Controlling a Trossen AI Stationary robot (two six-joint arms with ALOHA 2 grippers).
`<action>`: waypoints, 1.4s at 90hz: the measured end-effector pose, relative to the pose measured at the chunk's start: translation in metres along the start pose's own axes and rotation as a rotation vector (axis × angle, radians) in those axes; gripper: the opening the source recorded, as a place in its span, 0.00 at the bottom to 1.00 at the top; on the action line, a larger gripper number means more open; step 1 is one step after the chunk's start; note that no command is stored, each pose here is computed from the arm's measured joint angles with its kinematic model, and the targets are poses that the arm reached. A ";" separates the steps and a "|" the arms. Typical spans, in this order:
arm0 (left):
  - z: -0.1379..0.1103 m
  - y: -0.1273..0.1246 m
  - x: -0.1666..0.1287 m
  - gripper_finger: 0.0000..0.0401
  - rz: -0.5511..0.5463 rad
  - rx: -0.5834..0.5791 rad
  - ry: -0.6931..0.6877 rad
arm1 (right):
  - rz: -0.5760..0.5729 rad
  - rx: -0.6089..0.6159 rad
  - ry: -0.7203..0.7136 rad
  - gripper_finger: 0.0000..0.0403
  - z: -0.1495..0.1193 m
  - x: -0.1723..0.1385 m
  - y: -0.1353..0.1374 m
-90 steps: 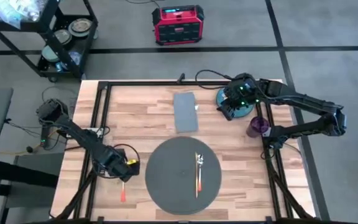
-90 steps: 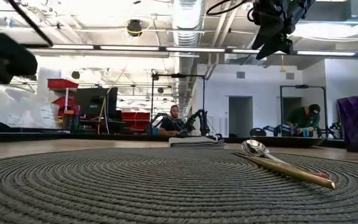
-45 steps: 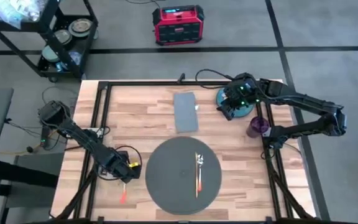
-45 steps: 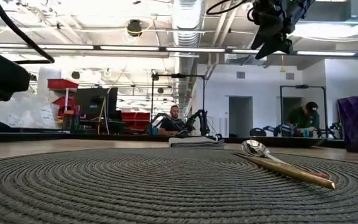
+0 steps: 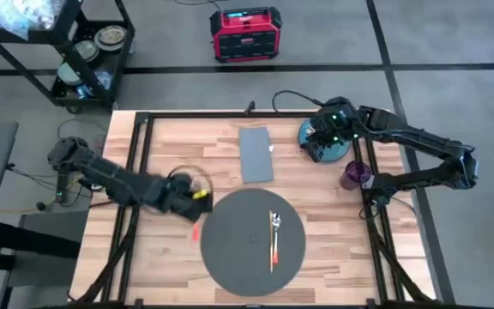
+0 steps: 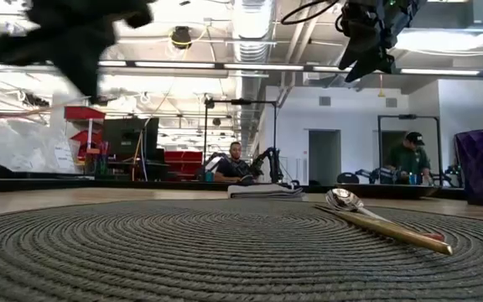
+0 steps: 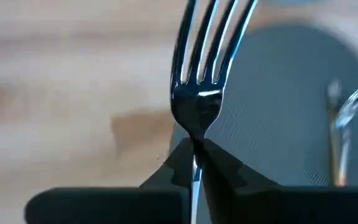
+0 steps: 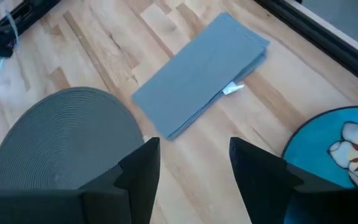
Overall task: Set table place
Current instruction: Put the orange fork on the gray table napkin
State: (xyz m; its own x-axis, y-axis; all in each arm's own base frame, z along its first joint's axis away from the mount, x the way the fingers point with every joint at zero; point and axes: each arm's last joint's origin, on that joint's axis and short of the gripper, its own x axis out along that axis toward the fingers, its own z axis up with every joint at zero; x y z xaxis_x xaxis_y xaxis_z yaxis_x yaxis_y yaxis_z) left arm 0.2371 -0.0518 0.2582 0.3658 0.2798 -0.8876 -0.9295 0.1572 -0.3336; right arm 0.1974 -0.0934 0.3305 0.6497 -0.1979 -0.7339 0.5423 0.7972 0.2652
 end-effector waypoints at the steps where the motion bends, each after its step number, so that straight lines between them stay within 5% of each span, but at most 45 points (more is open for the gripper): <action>1: 0.004 -0.002 0.002 0.00 -0.006 0.004 -0.006 | -0.001 0.001 0.000 0.45 0.000 0.000 0.000; 29: 0.138 -0.015 0.066 0.00 -0.180 0.029 -0.144 | 0.000 0.036 -0.005 0.45 0.003 -0.002 -0.010; 45: 0.182 -0.021 0.118 0.00 -0.387 -0.047 -0.063 | -0.002 0.052 -0.006 0.45 0.004 -0.002 -0.015; 72: 0.203 -0.053 0.165 0.00 -0.497 -0.040 0.066 | -0.007 0.059 -0.008 0.45 0.004 -0.003 -0.017; 93: 0.203 -0.056 0.191 0.00 -0.364 -0.019 0.152 | -0.007 0.054 -0.009 0.45 0.004 -0.003 -0.017; 126: 0.213 -0.052 0.203 0.00 -0.364 -0.076 0.124 | -0.004 0.049 -0.020 0.45 0.006 -0.003 -0.017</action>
State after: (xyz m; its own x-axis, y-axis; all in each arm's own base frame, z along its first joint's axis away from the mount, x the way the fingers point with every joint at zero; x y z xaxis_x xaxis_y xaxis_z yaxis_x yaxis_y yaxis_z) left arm 0.3700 0.1985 0.1627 0.6682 0.1014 -0.7370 -0.7425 0.1530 -0.6522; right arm 0.1894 -0.1097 0.3314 0.6576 -0.2132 -0.7226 0.5706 0.7672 0.2929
